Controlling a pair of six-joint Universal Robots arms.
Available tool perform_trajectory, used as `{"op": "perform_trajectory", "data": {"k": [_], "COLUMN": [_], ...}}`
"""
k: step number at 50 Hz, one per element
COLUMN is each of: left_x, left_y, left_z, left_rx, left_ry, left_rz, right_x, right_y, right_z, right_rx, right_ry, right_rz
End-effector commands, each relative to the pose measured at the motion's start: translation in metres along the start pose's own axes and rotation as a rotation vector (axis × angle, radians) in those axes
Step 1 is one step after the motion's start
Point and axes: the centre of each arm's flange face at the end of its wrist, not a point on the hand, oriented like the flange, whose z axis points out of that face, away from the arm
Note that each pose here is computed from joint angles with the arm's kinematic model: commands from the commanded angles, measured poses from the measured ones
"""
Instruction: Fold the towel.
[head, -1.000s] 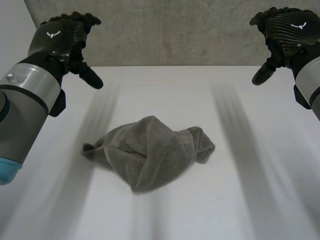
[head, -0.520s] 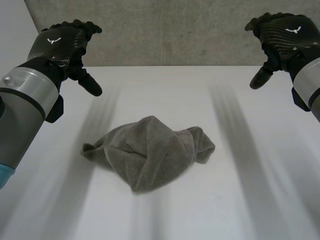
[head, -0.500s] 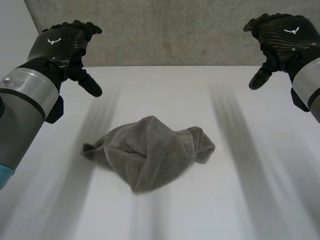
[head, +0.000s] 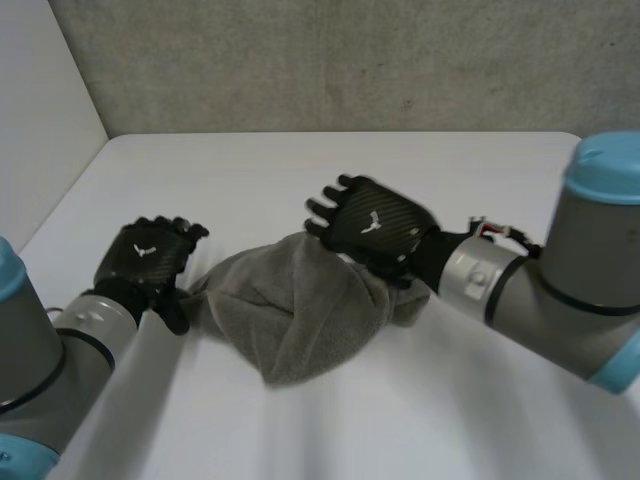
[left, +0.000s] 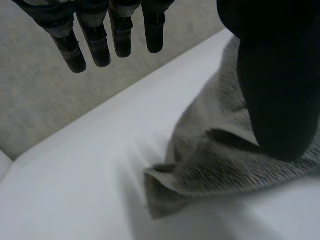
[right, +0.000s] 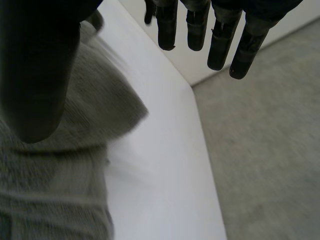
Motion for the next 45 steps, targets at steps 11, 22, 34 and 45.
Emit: {"op": "perform_trajectory", "data": {"k": [11, 22, 34, 45], "left_x": [0.03, 0.027, -0.044, -0.013], "left_y": [0.044, 0.029, -0.185, -0.157], "left_z": [0.022, 0.041, 0.027, 0.026], "left_rx": [-0.041, 0.08, 0.869, 0.862], "left_ry": [0.069, 0.039, -0.32, -0.207], "left_rz": [0.013, 0.021, -0.073, -0.073], "right_x": [-0.042, -0.022, 0.171, 0.124], "right_y": [0.01, 0.014, -0.078, -0.019], "right_z": [0.052, 0.066, 0.015, 0.003], "right_rx": [0.064, 0.039, 0.219, -0.031], "right_ry": [-0.122, -0.082, 0.913, 0.683], "right_rz": [-0.19, -0.209, -0.062, 0.092]}}
